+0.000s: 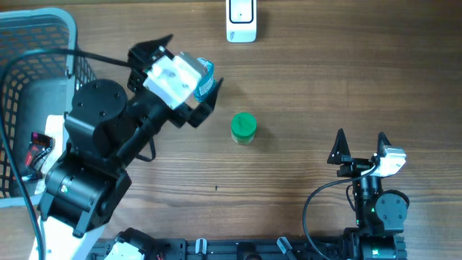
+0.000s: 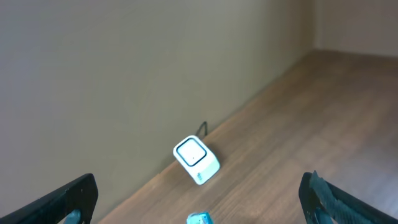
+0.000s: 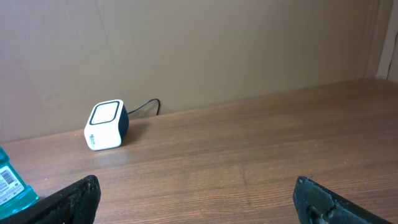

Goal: Scan the item barcode
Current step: 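Place the green container on the table and release it, then reach the left gripper into the basket toward the packaged item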

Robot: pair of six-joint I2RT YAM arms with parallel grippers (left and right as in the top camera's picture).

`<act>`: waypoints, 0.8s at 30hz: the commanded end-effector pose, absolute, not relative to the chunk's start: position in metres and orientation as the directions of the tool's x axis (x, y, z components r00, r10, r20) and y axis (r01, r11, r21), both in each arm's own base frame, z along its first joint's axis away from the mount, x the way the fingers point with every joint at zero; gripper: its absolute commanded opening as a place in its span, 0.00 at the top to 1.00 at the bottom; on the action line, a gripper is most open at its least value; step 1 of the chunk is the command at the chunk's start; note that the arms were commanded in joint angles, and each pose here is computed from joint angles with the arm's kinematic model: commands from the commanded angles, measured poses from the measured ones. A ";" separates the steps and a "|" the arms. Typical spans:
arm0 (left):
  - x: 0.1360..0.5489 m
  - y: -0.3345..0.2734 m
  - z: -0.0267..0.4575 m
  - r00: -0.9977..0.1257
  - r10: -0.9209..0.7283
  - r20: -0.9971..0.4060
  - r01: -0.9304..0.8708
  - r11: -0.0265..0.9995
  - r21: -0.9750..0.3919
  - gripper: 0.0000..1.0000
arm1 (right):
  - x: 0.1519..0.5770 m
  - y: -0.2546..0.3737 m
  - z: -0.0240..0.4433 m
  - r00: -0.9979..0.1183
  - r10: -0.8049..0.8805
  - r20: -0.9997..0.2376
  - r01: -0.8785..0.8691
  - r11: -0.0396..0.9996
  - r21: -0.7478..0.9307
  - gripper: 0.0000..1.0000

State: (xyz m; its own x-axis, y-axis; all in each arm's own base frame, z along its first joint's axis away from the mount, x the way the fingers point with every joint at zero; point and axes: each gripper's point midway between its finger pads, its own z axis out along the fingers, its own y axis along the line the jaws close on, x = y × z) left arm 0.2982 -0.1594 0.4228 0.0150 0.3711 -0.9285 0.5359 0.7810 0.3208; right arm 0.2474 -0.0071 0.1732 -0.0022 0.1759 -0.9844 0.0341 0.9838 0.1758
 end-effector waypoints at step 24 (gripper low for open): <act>0.346 0.069 0.357 -0.315 -0.315 -0.895 -0.427 0.889 -0.163 0.00 | 0.247 -0.003 0.176 0.006 0.158 -0.987 0.012 0.987 0.158 0.00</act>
State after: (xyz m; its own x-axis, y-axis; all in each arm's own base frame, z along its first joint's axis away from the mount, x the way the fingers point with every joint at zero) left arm 0.3496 0.0282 0.3661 -0.3436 -0.1995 -0.9177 -0.2667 0.9577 -0.1083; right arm 0.2474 -0.0071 0.1732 -0.0022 0.1759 -0.9844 0.0341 0.9838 0.1758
